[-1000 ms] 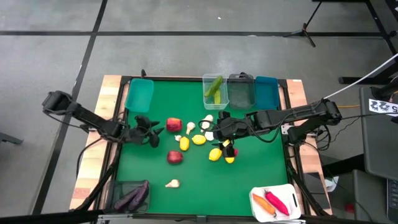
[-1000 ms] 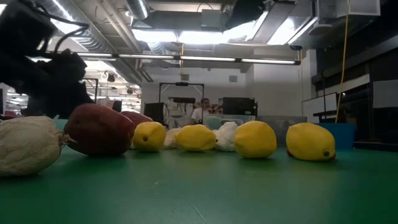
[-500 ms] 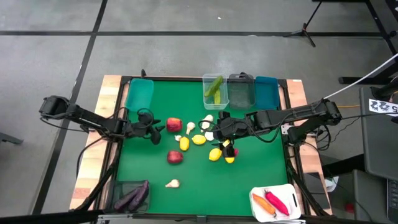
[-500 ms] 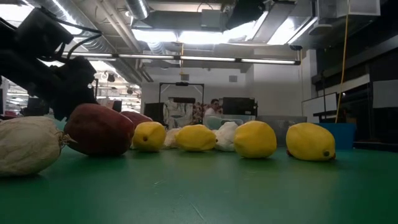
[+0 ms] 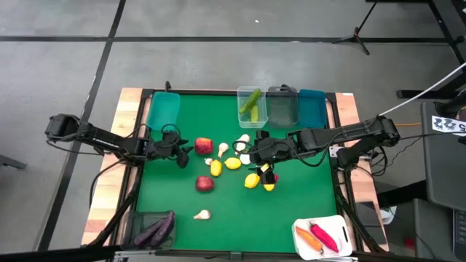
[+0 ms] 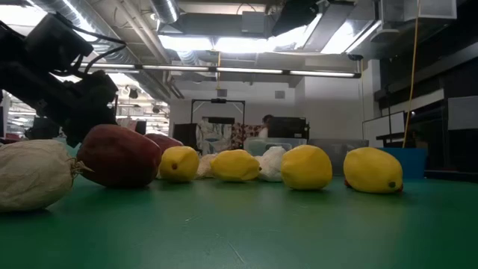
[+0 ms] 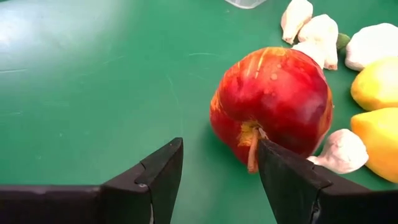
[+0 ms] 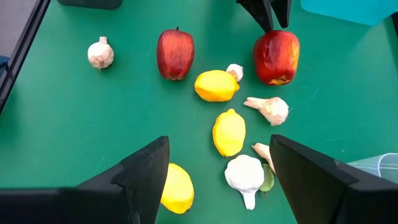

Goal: Sort produce into baskets
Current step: Put the red apple into the green bin

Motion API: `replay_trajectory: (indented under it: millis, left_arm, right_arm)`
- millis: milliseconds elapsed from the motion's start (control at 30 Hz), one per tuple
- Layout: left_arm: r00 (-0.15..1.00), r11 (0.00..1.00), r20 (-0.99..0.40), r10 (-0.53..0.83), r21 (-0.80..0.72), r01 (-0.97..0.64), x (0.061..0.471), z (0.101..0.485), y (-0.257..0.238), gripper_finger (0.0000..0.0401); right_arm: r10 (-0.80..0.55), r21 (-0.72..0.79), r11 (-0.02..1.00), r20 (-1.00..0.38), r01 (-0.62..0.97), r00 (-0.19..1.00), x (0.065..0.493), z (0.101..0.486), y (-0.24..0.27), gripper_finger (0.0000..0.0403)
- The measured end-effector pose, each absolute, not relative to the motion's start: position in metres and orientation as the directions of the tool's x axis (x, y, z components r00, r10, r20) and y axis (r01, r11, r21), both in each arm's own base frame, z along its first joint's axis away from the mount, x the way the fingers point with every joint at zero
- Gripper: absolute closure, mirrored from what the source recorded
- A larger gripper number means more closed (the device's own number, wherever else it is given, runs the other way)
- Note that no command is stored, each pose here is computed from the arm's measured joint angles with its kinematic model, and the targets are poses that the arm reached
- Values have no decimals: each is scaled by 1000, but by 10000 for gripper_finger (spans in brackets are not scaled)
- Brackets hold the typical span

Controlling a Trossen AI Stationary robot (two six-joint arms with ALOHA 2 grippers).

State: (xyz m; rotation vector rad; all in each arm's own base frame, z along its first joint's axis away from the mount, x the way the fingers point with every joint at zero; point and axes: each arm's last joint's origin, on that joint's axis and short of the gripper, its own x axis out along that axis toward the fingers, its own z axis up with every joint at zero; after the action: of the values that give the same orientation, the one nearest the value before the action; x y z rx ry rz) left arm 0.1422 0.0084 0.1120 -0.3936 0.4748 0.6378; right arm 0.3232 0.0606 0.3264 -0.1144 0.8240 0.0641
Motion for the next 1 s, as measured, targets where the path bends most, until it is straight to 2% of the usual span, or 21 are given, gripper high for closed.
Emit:
replay_trajectory:
  millis: [1000]
  left_arm:
    - [709, 739, -565, 422, -239, -630, 143, 109, 10, 201]
  right_arm:
    - [13, -77, 992, -735, -102, 678, 323, 326, 61, 125]
